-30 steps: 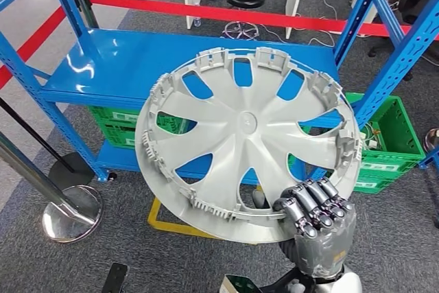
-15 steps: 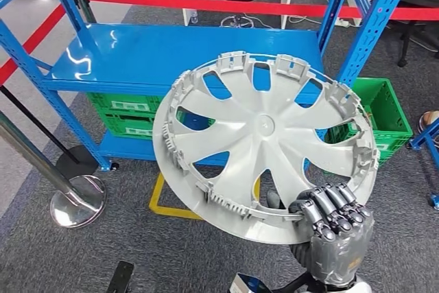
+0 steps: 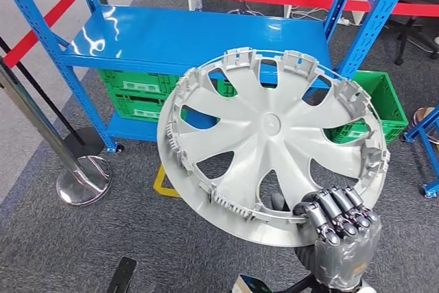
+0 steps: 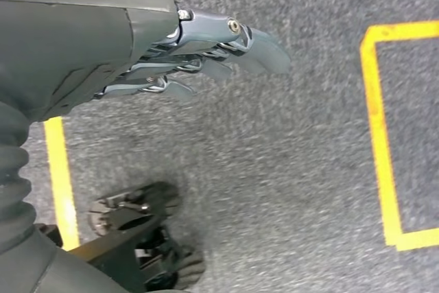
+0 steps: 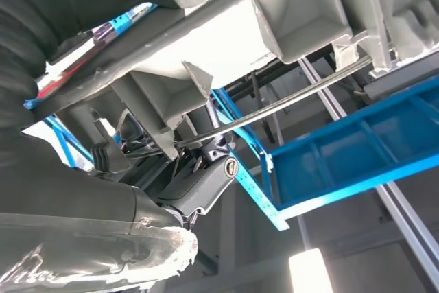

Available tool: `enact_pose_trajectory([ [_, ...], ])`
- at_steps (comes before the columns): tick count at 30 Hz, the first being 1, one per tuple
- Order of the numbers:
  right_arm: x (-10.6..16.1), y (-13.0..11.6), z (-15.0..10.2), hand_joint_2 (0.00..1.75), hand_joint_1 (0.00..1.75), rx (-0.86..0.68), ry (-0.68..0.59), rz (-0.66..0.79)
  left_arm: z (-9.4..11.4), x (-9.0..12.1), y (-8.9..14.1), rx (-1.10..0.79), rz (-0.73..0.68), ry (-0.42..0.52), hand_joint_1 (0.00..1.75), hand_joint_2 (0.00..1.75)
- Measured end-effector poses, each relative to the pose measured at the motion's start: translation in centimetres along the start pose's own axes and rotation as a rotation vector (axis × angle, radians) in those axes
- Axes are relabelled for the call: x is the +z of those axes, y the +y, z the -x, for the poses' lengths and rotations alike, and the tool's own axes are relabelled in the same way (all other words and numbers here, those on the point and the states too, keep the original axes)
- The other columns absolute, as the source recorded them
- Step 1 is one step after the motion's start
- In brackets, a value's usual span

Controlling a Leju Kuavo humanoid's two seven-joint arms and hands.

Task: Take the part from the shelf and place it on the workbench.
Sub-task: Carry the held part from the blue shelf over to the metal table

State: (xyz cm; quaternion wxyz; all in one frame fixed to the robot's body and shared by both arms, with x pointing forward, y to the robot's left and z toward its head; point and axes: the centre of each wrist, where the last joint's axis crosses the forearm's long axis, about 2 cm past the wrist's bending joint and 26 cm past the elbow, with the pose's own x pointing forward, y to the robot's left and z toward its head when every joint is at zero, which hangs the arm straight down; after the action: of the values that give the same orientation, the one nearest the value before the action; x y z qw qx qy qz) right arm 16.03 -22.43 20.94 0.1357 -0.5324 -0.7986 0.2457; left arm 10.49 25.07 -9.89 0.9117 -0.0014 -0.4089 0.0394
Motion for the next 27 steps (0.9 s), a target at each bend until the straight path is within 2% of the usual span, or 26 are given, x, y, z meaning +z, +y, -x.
enact_pose_trajectory([
  [15,0.3,-1.5,-0.2,1.75,1.62,0.049,0.038,-0.012,0.0,0.1,-0.7,-0.042,0.049,0.024,0.00,1.75],
  [22,-0.1,-2.2,-0.6,1.75,1.62,0.097,0.154,-0.017,-0.4,-0.2,-0.8,-0.056,0.059,0.022,0.00,1.75],
  [27,-0.1,-2.4,-1.1,1.75,1.62,0.081,0.153,-0.013,-0.5,-0.3,-0.9,-0.063,0.067,0.025,0.00,1.75],
])
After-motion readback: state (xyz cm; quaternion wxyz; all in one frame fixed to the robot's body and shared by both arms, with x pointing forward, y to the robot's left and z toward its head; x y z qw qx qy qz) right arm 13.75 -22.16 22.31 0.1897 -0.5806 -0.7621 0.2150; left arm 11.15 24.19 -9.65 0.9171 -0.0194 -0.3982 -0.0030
